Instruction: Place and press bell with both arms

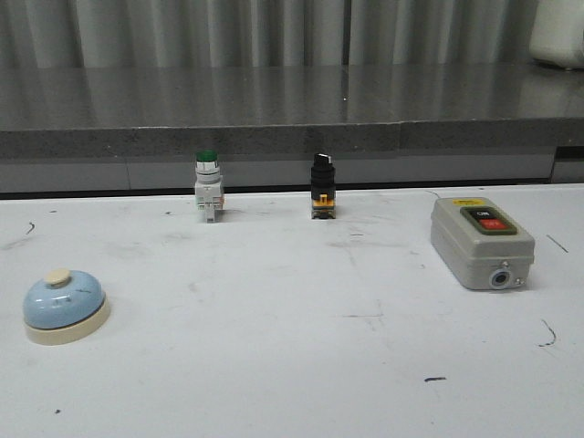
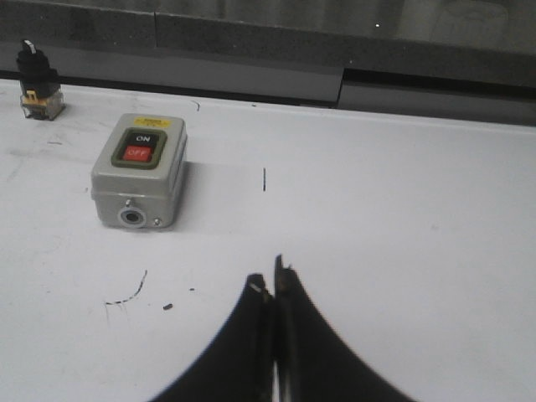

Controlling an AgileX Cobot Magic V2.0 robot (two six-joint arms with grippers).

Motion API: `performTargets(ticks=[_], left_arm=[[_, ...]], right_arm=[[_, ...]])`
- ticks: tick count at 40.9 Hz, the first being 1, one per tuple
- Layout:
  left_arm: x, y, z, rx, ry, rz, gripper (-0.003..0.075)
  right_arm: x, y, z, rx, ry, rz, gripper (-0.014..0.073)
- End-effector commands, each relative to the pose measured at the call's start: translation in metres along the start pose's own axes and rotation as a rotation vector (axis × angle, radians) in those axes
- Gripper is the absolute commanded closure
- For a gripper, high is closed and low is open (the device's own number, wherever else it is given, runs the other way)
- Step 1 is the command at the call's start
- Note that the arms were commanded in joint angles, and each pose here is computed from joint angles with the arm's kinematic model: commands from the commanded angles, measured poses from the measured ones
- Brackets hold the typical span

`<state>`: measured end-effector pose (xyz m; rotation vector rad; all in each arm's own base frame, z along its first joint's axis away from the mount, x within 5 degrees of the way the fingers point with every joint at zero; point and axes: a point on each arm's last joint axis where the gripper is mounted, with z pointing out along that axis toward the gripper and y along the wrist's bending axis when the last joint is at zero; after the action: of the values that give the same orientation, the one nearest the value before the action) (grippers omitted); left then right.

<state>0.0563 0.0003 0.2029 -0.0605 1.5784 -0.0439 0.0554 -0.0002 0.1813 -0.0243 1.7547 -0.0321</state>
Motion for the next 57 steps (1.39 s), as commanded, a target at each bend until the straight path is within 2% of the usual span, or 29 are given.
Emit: performTargets(ticks=[1,8,11,14,17,22,27,32,45,47,50,55,57], left_arm=[[-0.004,0.001,-0.001,-0.002,-0.113,-0.008,0.0740],[-0.025,0.001,-0.005,-0.004,-0.332,-0.014,0.0740],[-0.040,0.001,-0.009,-0.003,-0.375,-0.043,0.0740],[-0.055,-0.001,-0.012,0.005,-0.354,-0.057,0.0740],[-0.073,-0.004,-0.012,0.015,-0.278,-0.056,0.0740],[-0.095,-0.008,-0.001,0.024,-0.077,-0.051,0.0740],[-0.108,-0.010,0.016,0.023,0.059,-0.051,0.0740],[-0.112,-0.010,0.024,0.021,0.092,-0.052,0.0740],[-0.111,-0.010,0.024,0.021,0.104,-0.052,0.0727],[-0.111,-0.010,0.024,0.021,0.104,-0.052,0.0685],[-0.111,-0.010,0.024,0.021,0.101,-0.052,0.0552],[-0.111,-0.010,0.024,0.021,0.098,-0.052,0.0202],[-0.111,-0.010,0.024,0.021,0.098,-0.052,0.0099]], right_arm=[[-0.015,-0.001,-0.002,0.017,-0.150,-0.003,0.0657],[-0.025,-0.002,-0.005,0.023,-0.263,0.006,0.0657],[-0.035,-0.002,-0.008,0.025,-0.305,0.006,0.0657],[-0.052,-0.003,-0.015,0.026,-0.341,0.005,0.0657],[-0.071,-0.003,-0.023,0.024,-0.349,0.005,0.0657],[-0.095,-0.004,-0.024,0.015,-0.251,0.005,0.0657],[-0.118,-0.004,-0.015,0.002,-0.151,0.023,0.0657],[-0.128,-0.003,-0.009,-0.012,-0.103,0.053,0.0657],[-0.131,-0.004,-0.008,-0.010,-0.126,0.055,0.0657],[-0.131,-0.004,-0.008,-0.010,-0.126,0.055,0.0657],[-0.131,-0.004,-0.008,-0.010,-0.126,0.055,0.0657],[-0.131,-0.004,-0.008,-0.010,-0.125,0.055,0.0657],[-0.131,-0.004,-0.008,-0.010,-0.125,0.055,0.0657]])
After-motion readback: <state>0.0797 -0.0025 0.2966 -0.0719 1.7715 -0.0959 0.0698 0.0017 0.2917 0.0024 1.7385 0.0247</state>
